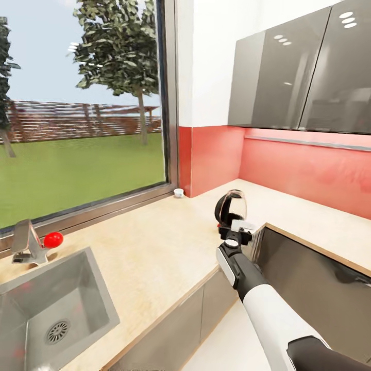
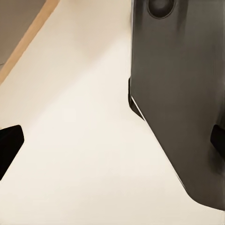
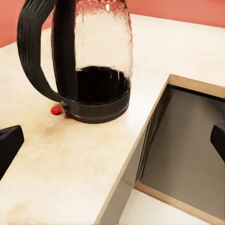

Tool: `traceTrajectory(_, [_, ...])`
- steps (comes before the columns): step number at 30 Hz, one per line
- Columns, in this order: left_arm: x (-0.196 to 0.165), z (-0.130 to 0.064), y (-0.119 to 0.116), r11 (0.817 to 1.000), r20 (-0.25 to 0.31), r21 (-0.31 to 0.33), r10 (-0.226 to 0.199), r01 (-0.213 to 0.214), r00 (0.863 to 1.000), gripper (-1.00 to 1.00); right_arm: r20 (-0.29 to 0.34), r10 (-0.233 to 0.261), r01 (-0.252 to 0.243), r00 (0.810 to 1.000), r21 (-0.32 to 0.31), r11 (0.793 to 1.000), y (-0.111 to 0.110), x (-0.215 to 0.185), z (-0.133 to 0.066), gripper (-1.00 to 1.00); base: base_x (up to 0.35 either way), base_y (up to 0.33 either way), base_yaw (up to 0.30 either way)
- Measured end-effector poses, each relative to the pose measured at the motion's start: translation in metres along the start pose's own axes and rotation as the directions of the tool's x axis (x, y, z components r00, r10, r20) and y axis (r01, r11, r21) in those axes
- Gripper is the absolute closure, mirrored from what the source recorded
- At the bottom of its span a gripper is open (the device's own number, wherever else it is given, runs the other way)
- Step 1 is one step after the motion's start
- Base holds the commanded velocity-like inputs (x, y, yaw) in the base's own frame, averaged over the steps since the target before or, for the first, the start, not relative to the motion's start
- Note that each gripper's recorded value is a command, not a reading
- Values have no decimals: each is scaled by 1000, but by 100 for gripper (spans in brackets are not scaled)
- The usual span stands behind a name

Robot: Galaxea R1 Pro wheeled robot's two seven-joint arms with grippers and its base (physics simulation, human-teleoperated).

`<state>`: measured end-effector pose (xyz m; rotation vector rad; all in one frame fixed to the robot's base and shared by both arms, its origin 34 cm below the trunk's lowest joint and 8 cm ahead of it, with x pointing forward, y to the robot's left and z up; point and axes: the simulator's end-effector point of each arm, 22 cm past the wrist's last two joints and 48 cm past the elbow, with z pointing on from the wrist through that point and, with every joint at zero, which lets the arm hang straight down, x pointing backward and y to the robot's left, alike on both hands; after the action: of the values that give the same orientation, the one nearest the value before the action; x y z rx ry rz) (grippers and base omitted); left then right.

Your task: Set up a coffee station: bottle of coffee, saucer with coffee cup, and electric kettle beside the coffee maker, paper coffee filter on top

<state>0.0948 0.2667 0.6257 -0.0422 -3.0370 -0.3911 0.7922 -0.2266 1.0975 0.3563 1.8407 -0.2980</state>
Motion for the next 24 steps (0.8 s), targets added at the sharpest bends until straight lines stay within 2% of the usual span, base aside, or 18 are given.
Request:
traceTrajectory(15, [0,0,-1,1000,0,1,0,0,1000,-100,-1,0,0,1000,1,1000,0,0,0,-100,0,0,272])
traceTrajectory(24, [0,0,0,1000,0,0,-2,2,1000,-100,14,3,-3,1000,-1,1000,0,-6,-1,-100,97,0,41])
